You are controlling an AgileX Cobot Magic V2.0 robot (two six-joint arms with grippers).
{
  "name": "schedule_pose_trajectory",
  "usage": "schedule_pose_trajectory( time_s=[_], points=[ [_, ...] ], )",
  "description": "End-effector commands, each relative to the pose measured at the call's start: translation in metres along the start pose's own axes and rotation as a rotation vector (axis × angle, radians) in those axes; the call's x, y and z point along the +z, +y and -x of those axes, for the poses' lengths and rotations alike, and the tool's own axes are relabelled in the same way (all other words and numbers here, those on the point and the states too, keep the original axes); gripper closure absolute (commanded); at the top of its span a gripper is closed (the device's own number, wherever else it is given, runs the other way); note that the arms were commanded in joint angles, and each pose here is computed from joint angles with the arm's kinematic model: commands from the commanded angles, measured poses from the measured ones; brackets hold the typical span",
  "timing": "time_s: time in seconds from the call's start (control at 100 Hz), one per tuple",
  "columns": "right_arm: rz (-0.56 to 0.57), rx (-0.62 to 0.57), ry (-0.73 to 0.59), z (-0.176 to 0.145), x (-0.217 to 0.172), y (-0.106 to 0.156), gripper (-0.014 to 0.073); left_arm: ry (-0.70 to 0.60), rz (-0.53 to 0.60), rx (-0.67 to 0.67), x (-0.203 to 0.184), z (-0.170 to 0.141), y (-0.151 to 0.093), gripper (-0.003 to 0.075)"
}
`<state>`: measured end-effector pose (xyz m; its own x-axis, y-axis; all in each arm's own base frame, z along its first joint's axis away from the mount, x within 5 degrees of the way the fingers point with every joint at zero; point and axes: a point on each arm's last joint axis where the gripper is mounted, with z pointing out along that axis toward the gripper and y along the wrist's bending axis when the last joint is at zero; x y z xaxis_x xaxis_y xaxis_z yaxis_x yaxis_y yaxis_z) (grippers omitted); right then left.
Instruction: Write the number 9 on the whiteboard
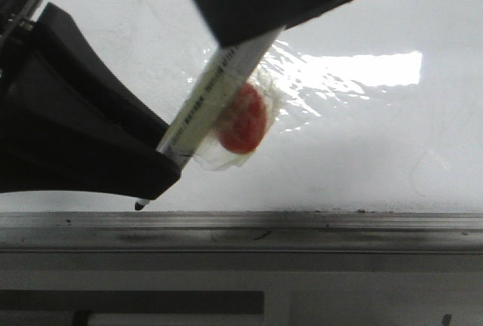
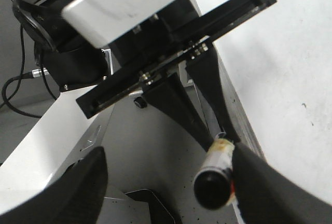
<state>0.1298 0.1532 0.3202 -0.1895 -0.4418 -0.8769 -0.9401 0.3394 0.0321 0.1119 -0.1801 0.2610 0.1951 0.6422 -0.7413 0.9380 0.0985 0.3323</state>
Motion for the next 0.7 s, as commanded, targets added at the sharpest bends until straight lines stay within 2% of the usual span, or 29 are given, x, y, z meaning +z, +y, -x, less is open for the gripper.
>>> schedule_pose_trajectory(
  time_s=[0.0, 0.08, 0.13, 0.18, 0.19, 0.2, 0.25, 0.26, 0.27, 0.35, 0.48, 0.53, 0.57, 0.69],
  points=[
    [-0.031, 0.014, -0.061, 0.014, 0.005, -0.004, 0.0155, -0.064, 0.066, -0.005, -0.007, 0.014, 0.008, 0.0741],
    [-0.047, 0.026, -0.054, 0.013, 0.012, -0.008, 0.0158, -0.064, 0.066, -0.005, -0.007, 0.014, 0.008, 0.0741],
    [-0.043, 0.032, -0.041, 0.011, 0.016, -0.009, 0.0195, -0.064, 0.066, -0.005, -0.007, 0.014, 0.008, 0.0741],
    [-0.029, 0.037, -0.026, 0.01, 0.019, -0.009, 0.0277, -0.064, 0.068, -0.005, -0.008, 0.014, 0.008, 0.0741],
    [-0.027, 0.038, -0.023, 0.009, 0.02, -0.009, 0.032, -0.065, 0.07, -0.005, -0.008, 0.014, 0.008, 0.0741],
    [-0.024, 0.039, -0.02, 0.009, 0.02, -0.01, 0.032, -0.065, 0.07, -0.005, -0.008, 0.014, 0.008, 0.0741],
    [-0.018, 0.042, -0.013, 0.008, 0.022, -0.01, 0.043, -0.065, 0.07, -0.005, -0.008, 0.014, 0.008, 0.0741],
    [-0.018, 0.042, -0.012, 0.008, 0.022, -0.01, 0.048, -0.065, 0.07, -0.005, -0.008, 0.014, 0.008, 0.0741],
    [-0.018, 0.042, -0.012, 0.008, 0.022, -0.01, 0.048, -0.065, 0.07, -0.005, -0.008, 0.014, 0.008, 0.0741],
    [-0.022, 0.043, -0.012, 0.008, 0.022, -0.01, 0.0666, -0.066, 0.07, -0.009, -0.008, 0.014, 0.008, 0.0741],
    [-0.001, 0.029, 0.008, 0.006, 0.022, -0.008, 0.0656, -0.1, 0.101, -0.083, -0.009, 0.017, 0.011, 0.0733],
    [0.014, 0.009, 0.03, 0.006, 0.021, -0.007, 0.0656, -0.128, 0.124, -0.124, -0.013, 0.019, 0.013, 0.0692],
    [0.021, 0.0, 0.06, 0.006, 0.02, -0.007, 0.0656, -0.155, 0.136, -0.163, -0.019, 0.022, 0.014, 0.0629],
    [-0.006, 0.02, 0.243, 0.017, 0.003, -0.009, 0.0656, -0.248, 0.17, -0.295, -0.044, 0.027, 0.015, 0.0353]
  ],
)
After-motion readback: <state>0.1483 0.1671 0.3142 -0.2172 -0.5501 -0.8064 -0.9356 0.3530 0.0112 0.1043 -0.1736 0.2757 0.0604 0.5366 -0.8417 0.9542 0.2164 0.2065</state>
